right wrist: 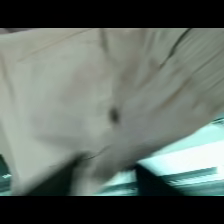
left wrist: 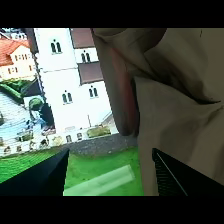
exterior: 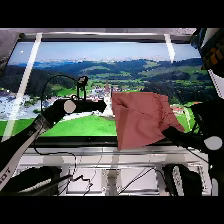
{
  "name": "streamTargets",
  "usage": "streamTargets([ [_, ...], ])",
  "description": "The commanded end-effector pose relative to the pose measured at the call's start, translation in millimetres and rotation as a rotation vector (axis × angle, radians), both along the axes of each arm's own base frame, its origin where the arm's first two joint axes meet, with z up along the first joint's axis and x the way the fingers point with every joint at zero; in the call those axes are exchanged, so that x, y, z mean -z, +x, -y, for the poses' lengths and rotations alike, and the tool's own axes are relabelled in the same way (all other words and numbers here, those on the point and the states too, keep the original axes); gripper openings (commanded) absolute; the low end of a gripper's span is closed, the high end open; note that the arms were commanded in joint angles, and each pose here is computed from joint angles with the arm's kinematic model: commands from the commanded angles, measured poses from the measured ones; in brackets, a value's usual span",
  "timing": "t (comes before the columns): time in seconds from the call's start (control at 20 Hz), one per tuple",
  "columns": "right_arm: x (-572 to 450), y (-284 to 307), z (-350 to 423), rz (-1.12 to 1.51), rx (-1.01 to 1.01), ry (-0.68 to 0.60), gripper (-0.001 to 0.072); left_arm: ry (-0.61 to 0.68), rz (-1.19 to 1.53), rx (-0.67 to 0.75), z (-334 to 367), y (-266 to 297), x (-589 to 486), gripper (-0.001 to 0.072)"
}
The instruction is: Fold the clothes and pants, and hang the long-sleeved shirts on hangers.
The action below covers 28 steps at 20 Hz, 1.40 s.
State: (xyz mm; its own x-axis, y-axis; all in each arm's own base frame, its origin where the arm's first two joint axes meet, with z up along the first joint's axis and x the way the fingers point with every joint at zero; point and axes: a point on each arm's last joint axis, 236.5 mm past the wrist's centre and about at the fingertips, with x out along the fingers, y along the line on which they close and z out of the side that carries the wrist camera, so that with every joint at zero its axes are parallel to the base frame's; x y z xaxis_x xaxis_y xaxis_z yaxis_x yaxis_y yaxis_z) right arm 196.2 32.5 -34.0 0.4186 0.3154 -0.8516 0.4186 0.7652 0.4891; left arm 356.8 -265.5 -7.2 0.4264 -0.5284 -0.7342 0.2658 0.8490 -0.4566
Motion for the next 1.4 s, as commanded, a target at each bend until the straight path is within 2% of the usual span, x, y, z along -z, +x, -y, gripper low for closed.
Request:
streamTargets([
  [0.0,-7.6,-3.8,-3.2,0.07,0.025,-0.012,0.0653,-0.002,0.002,-0.001,0.6,0.5,-0.6,0.0596],
  [0.15,-15.8,-3.3,27.4,0.062,0.057,-0.145,0.0648,0.042,-0.056,0.055,-5.4,-15.7,9.0,0.0595],
  [0.2,-22.6,-3.2,45.2,0.063,0.071,-0.224,0.0612,0.058,-0.098,0.079,-9.3,-25.1,14.3,0.0595],
  [0.35,-32.8,-10.1,104.3,-0.014,0.086,-0.471,0.0608,0.096,-0.235,0.139,-17.1,-57.1,27.3,0.0595],
  [0.45,-24.3,-14.5,133.3,-0.123,0.083,-0.544,0.0602,0.113,-0.291,0.193,-11.9,-78.0,31.6,0.0595],
  [0.55,-7.1,-14.5,146.1,-0.229,0.078,-0.496,0.0593,0.119,-0.292,0.231,-1.6,-88.6,31.8,0.0595],
  [0.6,2.1,-13.4,146.3,-0.276,0.056,-0.432,0.0593,0.122,-0.291,0.249,3.3,-93.4,31.8,0.0595],
  [0.8,20.2,5.8,123.9,-0.324,-0.048,-0.038,0.0585,0.129,-0.29,0.291,14.3,-105.3,32.0,0.0595],
  [0.9,20.8,15.6,123.3,-0.287,-0.08,0.108,0.0558,0.127,-0.291,0.281,11.7,-102.5,32.0,0.0595],
  [1.1,40.5,5.0,135.9,-0.296,-0.143,0.189,0.0554,0.124,-0.285,0.255,6.1,-94.7,31.9,0.0595],
  [1.35,66.6,19.9,131.6,-0.269,-0.173,0.234,0.0551,0.124,-0.287,0.255,5.9,-94.9,31.9,0.0595],
])
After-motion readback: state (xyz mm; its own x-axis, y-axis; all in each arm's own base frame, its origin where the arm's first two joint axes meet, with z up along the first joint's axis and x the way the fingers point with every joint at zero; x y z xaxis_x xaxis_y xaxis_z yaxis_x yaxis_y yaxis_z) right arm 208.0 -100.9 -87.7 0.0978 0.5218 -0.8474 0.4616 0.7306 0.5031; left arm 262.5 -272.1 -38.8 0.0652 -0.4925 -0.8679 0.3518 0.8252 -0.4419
